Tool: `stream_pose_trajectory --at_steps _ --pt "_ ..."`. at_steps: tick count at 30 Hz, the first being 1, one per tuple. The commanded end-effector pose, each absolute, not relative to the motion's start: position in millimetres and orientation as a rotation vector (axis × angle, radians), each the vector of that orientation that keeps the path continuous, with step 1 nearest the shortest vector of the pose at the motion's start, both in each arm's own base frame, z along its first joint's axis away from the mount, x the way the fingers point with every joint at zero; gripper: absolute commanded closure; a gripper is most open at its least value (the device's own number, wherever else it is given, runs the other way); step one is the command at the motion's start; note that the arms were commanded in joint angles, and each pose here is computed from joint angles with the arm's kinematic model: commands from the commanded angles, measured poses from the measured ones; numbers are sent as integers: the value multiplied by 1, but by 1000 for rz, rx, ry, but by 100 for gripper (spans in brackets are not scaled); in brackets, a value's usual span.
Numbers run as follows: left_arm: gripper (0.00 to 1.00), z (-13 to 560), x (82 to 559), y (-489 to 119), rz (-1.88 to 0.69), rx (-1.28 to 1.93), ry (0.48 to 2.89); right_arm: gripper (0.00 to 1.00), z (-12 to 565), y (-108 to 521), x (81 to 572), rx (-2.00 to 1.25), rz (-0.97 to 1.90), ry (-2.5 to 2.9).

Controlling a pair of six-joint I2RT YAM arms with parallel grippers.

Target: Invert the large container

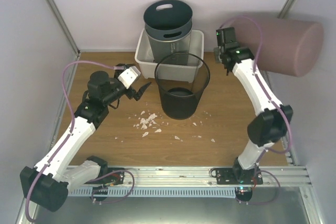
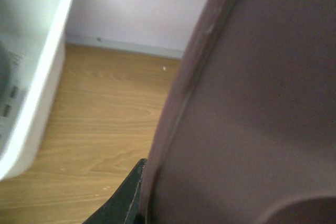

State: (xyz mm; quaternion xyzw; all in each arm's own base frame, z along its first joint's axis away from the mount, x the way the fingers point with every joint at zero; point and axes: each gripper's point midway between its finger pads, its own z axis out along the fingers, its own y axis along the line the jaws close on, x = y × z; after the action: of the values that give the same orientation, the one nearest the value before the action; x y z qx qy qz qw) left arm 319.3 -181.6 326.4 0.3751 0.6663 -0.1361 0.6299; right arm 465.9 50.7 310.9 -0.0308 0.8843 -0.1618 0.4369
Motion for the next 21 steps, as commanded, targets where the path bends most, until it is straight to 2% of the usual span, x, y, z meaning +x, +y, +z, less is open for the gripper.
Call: stream_pose_trajectory --at_steps 1,8,14,21 --pt "1 361 321 -178 -226 856 1417 100 272 20 483 -228 -689 2325" --pt "1 357 318 -173 -215 842 1397 99 228 -3 503 -306 -774 2434" --pt "1 353 318 -169 -199 845 1389 99 189 -33 503 -291 -811 2536" --pt "1 352 320 -162 -198 838 1382 99 147 -38 507 -348 -866 2613"
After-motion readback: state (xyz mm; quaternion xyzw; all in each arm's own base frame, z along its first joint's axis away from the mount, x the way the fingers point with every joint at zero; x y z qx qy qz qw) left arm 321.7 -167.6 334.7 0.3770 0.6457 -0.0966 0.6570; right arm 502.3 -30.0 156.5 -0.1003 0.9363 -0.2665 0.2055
